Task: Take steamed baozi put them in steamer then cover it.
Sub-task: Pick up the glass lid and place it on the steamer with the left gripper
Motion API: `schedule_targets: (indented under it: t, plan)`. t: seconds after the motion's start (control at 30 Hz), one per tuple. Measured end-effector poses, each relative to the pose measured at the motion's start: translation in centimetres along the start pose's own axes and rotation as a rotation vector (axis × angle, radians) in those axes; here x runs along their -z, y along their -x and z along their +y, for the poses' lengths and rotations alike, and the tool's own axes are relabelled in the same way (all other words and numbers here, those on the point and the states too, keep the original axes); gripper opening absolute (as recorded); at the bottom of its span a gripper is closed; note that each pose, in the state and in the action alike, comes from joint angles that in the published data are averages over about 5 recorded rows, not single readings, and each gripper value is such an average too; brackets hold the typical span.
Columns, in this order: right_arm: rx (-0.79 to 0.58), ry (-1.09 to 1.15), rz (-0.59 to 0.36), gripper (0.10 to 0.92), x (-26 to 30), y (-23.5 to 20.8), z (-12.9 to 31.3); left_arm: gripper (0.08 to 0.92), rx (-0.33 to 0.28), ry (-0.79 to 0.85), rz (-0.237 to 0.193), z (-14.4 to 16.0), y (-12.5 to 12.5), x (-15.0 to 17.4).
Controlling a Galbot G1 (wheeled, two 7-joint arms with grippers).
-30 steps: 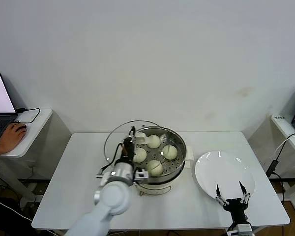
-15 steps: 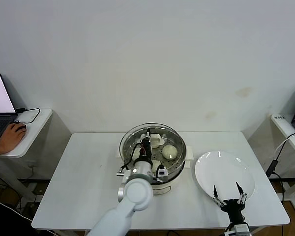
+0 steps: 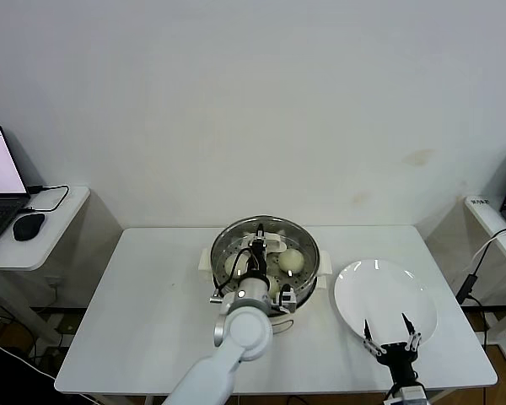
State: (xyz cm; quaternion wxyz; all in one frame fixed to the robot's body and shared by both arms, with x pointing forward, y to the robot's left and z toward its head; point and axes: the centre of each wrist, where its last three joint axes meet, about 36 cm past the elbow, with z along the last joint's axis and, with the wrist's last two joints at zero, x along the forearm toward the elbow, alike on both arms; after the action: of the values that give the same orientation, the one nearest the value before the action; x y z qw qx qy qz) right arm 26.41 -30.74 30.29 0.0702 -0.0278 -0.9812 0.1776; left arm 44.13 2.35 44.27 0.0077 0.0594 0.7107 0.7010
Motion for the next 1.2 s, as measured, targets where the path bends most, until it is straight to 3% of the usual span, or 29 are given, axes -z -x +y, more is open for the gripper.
schedule_targets:
  t: [0.93,1.03,1.2]
  plan:
    - [0.017,0.001,-0.003,0.823,-0.1,0.1,0.0,0.137,-0.006,-0.012,0.010,-1.2,0.4,1.1]
    - [0.019,0.000,-0.003,0.823,-0.1,0.1,-0.1,0.174,-0.006,-0.019,0.008,-1.2,0.2,1.1]
    - [0.025,-0.003,-0.001,0.823,-0.3,0.1,0.1,0.315,-0.005,-0.032,-0.004,-1.2,-0.5,1.2]
